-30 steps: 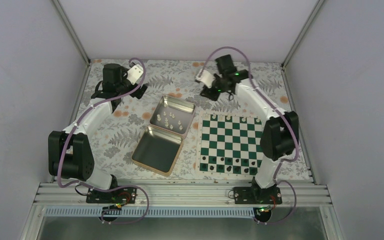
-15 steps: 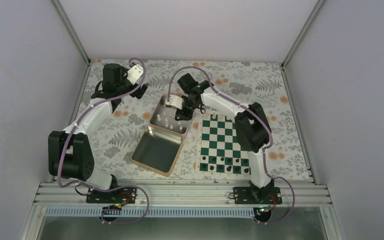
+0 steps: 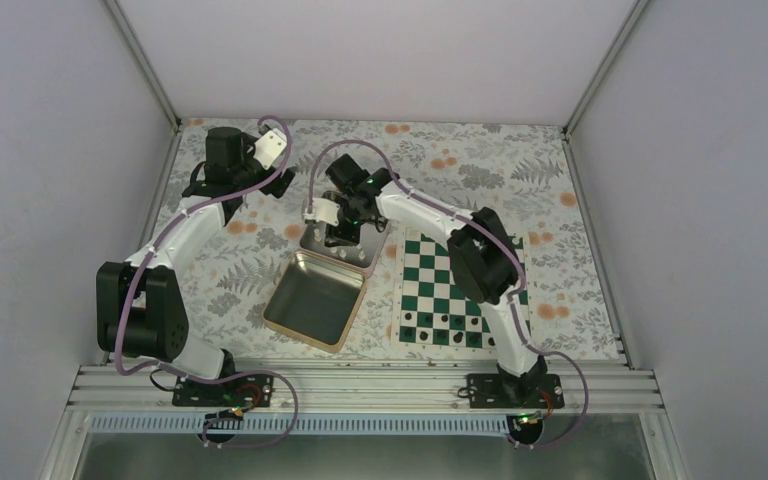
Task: Set up the chess pieces on the board
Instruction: Pick up the chess piece from the storage box.
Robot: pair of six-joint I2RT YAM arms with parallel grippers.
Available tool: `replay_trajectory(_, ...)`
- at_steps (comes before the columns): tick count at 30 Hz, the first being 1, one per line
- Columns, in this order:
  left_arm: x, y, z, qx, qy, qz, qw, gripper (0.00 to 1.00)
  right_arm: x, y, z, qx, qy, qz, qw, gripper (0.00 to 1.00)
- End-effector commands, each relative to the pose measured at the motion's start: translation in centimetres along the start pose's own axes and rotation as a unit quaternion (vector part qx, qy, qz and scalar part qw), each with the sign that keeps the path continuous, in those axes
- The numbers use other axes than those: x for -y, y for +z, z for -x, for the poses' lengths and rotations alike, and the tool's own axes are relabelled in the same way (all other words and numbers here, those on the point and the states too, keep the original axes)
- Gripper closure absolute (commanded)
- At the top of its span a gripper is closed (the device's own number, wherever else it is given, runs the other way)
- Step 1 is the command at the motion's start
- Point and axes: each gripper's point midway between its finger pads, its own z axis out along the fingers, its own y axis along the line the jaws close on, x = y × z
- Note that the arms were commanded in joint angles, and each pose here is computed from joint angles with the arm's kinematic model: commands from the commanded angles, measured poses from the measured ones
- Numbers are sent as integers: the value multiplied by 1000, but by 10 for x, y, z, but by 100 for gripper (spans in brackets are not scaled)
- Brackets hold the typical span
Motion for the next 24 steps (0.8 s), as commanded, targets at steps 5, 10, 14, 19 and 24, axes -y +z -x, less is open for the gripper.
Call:
replay_trajectory(5, 0, -6, 12, 17, 7, 1, 1000, 0, -1, 20, 2, -13, -3, 10, 1000, 68)
replay_trajectory(10, 1, -6, 13, 19, 7, -1, 1000, 0, 1, 23, -3, -22, -1, 5, 1000, 71)
replay_trajectory(14, 1, -6, 13, 19, 7, -1, 1000, 0, -1, 25, -7, -29, 1, 8, 1000, 71)
replay_trajectory(19, 1, -6, 13, 18, 7, -1, 1000, 0, 0, 28, -11, -34, 2, 7, 999, 72)
replay_trajectory(24, 1, -6, 13, 19, 7, -1, 1000, 0, 3, 30, -11, -35, 2, 1, 999, 71)
